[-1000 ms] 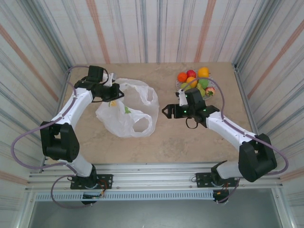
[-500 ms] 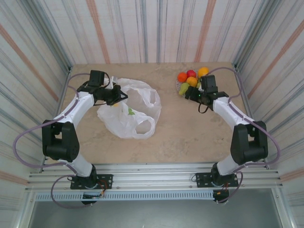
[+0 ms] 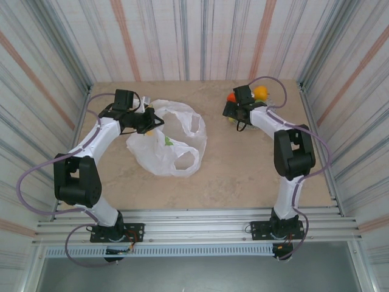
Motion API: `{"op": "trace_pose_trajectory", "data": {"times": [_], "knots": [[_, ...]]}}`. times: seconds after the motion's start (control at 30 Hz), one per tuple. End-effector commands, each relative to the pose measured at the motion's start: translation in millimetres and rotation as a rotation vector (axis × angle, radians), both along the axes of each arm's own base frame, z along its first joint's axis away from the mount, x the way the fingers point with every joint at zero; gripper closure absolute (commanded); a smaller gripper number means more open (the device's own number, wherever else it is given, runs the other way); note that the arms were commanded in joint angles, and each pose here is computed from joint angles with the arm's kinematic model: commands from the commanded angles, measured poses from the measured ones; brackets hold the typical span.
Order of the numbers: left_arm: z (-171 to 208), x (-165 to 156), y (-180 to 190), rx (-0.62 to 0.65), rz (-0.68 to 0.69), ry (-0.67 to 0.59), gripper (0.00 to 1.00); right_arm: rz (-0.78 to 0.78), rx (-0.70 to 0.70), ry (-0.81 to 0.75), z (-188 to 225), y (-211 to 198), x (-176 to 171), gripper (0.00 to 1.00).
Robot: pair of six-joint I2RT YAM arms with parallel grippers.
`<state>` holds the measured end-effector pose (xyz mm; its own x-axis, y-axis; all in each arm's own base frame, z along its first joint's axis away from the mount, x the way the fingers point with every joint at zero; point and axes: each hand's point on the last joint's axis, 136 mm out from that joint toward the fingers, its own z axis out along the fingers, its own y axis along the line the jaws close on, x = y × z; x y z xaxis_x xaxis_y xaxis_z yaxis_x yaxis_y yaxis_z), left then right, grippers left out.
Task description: Place the fruits into the plastic bag
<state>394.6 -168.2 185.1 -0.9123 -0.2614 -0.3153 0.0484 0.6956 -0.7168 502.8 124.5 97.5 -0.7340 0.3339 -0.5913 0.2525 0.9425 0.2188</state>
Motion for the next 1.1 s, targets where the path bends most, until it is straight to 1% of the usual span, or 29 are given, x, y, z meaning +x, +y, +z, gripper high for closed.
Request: {"op": "trace_pose_trajectory", "data": {"times": [0.0,0.27,0.57,0.63,0.8,1.07], "knots": [[7.3,-2.6,1.1,-0.027,-0.001,-0.009,1.0,-0.083,-0.072,0.025,-9.3,-9.7,5.4,0.06],[11.7,-1.8,1.5,-0.056,0.0,-0.012,1.0,-0.093,-0.128,0.054,-30.5,-9.0,20.2,0.06],[13.6,-2.2,-0.7,-0.083,-0.009,-0.006,1.0,-0.096,-0.15,0.08,-47.6,-10.7,33.0,0.09],[14.4,-1.9,-0.9,-0.084,-0.01,-0.009,1.0,-0.096,-0.151,0.088,-51.6,-11.3,35.0,0.11],[14.8,-2.1,-1.1,-0.088,-0.013,-0.008,1.0,-0.098,-0.135,0.099,-57.7,-13.1,38.2,0.19],[15.4,-2.2,-1.6,-0.092,-0.016,-0.008,1.0,-0.079,-0.13,0.092,-51.7,-14.2,40.0,0.31]]}}
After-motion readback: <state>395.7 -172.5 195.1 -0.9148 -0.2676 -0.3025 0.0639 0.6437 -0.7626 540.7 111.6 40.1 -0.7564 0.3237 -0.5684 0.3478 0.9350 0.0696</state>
